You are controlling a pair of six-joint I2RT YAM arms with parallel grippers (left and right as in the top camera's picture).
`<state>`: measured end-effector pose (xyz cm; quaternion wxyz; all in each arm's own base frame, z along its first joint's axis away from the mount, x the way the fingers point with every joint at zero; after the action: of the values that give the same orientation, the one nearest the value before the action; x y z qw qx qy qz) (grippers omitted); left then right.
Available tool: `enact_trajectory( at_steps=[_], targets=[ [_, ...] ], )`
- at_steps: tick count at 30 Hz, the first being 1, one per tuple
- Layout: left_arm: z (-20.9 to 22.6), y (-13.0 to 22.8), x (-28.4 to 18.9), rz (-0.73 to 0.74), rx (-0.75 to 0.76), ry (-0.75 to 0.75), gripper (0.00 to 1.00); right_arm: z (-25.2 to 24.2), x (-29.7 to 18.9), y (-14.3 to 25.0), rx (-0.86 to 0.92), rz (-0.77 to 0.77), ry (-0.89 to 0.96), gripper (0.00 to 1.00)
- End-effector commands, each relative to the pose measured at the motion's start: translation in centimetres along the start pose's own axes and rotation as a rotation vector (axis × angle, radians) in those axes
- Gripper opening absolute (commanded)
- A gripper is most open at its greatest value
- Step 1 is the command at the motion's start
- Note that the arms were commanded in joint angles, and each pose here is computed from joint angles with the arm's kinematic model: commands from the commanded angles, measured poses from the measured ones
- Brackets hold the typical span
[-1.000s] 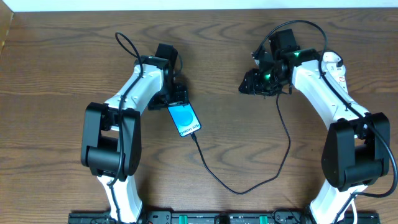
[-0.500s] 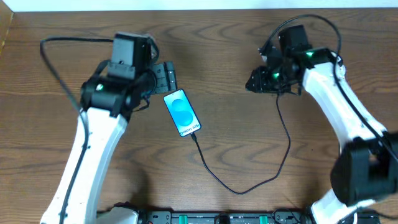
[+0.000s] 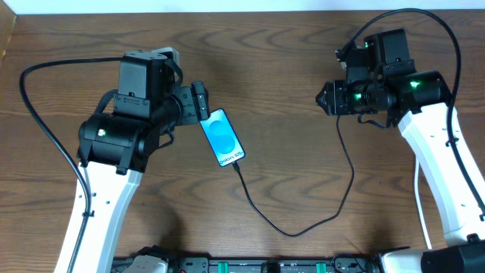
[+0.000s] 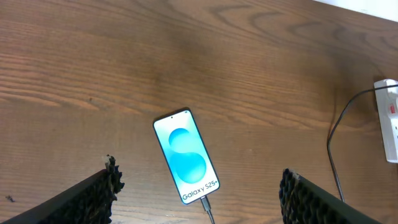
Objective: Plug charger to phone and switch on socket
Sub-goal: 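Set the phone flat on the table and open the left gripper, then move the right gripper to the white power strip's orange switch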
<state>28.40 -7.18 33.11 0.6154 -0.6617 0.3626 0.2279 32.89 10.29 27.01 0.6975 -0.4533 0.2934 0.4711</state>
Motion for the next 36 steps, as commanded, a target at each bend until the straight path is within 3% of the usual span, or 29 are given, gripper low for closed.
enact_trajectory(
  at_steps=[1,36],
  targets=[
    [0.24,-0.17,-0.39,-0.010,0.013,-0.015,0.84,0.01,-0.92,-0.46,-0.017,-0.035,0.011,0.47],
    [0.24,-0.16,-0.34,-0.008,0.013,-0.015,0.85,-0.92,-1.14,-0.63,0.006,-0.039,0.041,0.49]
  ],
)
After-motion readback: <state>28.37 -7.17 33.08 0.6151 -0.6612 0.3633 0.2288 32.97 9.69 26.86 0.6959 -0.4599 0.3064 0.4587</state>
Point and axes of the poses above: each gripper's point midway between its finger pads, its own x axis out along the fingers, its own z axis along the line the jaws close on, y = z × x, the point moved 7 cm from there along -x, back along the fingers, and after that the axes turned 11 degrees about x, right-handed, at the moved point
